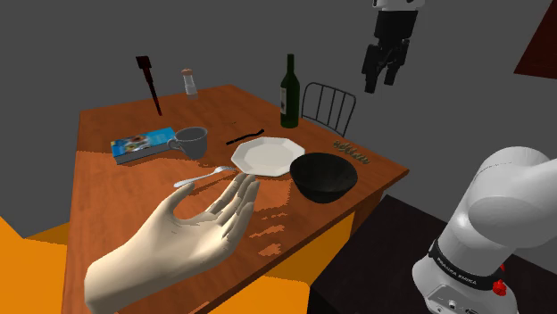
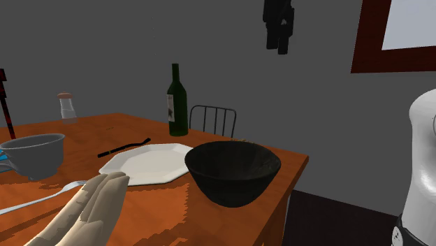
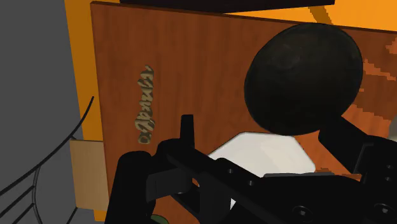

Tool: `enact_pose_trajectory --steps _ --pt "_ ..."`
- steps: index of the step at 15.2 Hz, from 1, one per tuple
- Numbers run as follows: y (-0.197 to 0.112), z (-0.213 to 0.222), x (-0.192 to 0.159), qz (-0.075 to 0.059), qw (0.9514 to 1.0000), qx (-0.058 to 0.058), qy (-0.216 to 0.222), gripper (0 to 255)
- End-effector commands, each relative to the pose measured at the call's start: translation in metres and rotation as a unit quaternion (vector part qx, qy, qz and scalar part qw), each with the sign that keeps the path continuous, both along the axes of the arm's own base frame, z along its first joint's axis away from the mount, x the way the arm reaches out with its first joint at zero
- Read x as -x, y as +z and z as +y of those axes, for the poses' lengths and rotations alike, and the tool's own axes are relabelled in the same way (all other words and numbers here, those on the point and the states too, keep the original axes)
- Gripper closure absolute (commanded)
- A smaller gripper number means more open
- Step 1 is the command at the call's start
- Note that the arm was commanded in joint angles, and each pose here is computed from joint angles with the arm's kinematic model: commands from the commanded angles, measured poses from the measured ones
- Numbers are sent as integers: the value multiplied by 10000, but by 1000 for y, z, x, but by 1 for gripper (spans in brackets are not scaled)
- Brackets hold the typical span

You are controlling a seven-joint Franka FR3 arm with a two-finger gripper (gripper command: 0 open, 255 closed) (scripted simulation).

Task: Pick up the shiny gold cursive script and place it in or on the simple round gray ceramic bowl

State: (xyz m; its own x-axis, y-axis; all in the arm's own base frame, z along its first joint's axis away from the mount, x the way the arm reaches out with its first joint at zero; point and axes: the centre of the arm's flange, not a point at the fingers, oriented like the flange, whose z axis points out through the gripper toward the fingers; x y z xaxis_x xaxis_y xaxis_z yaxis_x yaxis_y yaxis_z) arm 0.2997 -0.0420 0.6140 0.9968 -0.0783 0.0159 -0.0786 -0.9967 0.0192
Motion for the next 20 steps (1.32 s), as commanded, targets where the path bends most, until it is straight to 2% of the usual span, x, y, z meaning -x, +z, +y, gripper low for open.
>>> enact_pose_trajectory --steps 1,20 --pt "0 0 0 0 10000 0 0 0" --pt "-209 -120 -67 -110 9996 1 254 0"
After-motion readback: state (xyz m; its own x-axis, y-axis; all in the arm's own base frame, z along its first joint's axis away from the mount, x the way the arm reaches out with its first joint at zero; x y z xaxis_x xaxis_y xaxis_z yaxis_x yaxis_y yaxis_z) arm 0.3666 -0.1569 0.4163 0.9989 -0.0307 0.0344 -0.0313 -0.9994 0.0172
